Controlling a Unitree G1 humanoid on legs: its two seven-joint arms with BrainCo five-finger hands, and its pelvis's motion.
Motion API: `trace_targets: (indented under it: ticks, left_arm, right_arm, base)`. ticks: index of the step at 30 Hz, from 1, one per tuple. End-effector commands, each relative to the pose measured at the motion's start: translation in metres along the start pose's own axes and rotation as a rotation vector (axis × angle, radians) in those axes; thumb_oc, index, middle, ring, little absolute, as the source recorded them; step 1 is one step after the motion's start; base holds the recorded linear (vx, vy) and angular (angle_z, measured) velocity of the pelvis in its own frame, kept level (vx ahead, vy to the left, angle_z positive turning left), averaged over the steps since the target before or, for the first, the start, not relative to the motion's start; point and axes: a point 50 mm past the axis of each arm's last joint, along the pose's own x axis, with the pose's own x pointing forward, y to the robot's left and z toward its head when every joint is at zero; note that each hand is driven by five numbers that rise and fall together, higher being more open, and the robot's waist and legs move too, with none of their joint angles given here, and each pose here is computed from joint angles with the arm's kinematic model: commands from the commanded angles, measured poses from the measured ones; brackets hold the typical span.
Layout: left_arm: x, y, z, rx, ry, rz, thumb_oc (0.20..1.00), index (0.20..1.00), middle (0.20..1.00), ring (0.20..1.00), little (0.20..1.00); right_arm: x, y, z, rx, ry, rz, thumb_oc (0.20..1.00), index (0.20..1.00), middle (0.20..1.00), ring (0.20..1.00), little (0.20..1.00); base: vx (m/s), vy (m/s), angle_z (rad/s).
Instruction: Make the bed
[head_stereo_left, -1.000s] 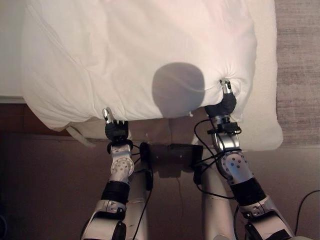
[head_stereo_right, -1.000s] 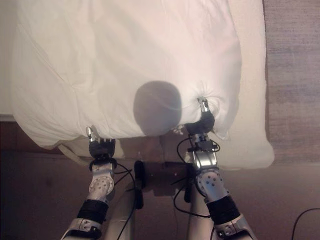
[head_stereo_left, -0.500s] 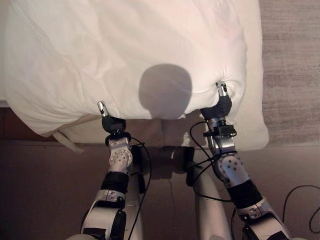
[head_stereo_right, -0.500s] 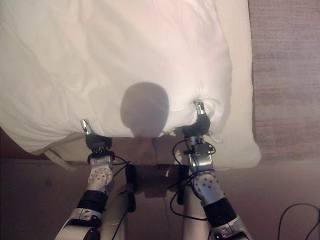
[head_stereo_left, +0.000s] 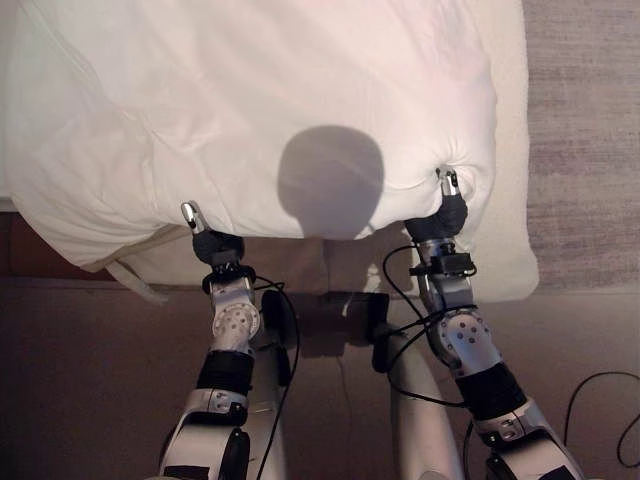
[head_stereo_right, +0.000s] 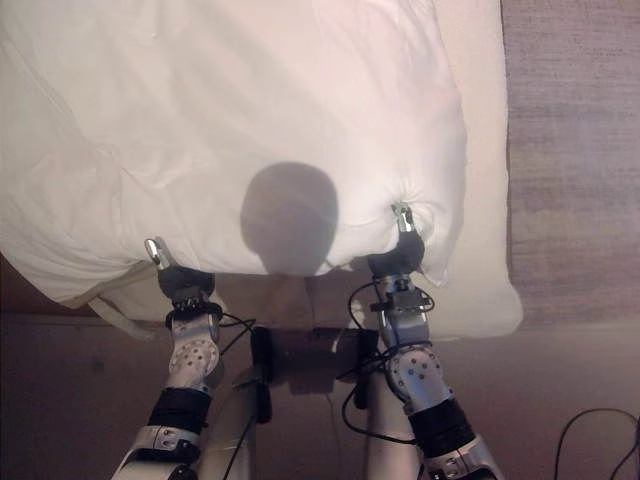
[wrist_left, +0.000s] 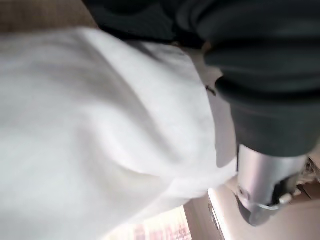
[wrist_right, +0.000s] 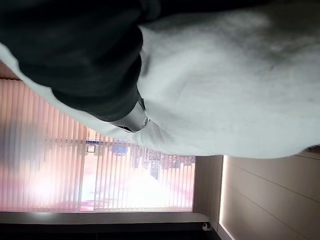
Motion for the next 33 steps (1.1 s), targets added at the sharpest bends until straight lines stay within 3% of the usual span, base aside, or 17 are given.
trace_targets:
  ticks: [1,8,23,30,33]
  left_arm:
    - [0.007,-0.02,0.014,0.082,-0.034,-0.146,0.2,0.2,0.2,0.2,0.2]
    - [0.011,-0.027,0.019,0.104,-0.066,-0.159,0.2,0.2,0.2,0.2,0.2]
    - [-0.006,-0.019,0.062,0.28,-0.171,-0.115,0.2,0.2,0.2,0.2,0.2]
    - [-0.016,-0.016,0.094,0.309,-0.324,-0.042,0.2,0.2,0.2,0.2,0.2]
    - [-0.014,-0.019,0.082,0.308,-0.277,-0.06,0.2,0.2,0.2,0.2,0.2]
  right_arm:
    - [-0.006,0.022,0.013,0.003,-0.062,0.181,0.2,0.2,0.2,0.2,0.2]
    - [-0.015,0.011,0.016,-0.036,-0.046,0.105,0.2,0.2,0.2,0.2,0.2]
    - [-0.056,-0.037,0.056,-0.247,-0.091,-0.243,0.2,0.2,0.2,0.2,0.2]
    - [-0.082,-0.06,0.086,-0.359,-0.225,-0.482,0.2,0.2,0.2,0.2,0.2]
    - [-0.089,-0.061,0.093,-0.384,-0.26,-0.525,0.2,0.2,0.2,0.2,0.2]
  base:
    - [0.0,0.0,0.0]
    - [0.01,-0.026,-0.01]
    - [0.02,-0.082,0.03]
    - [0.08,0.408,0.03]
    - [0.04,0.631,-0.38]
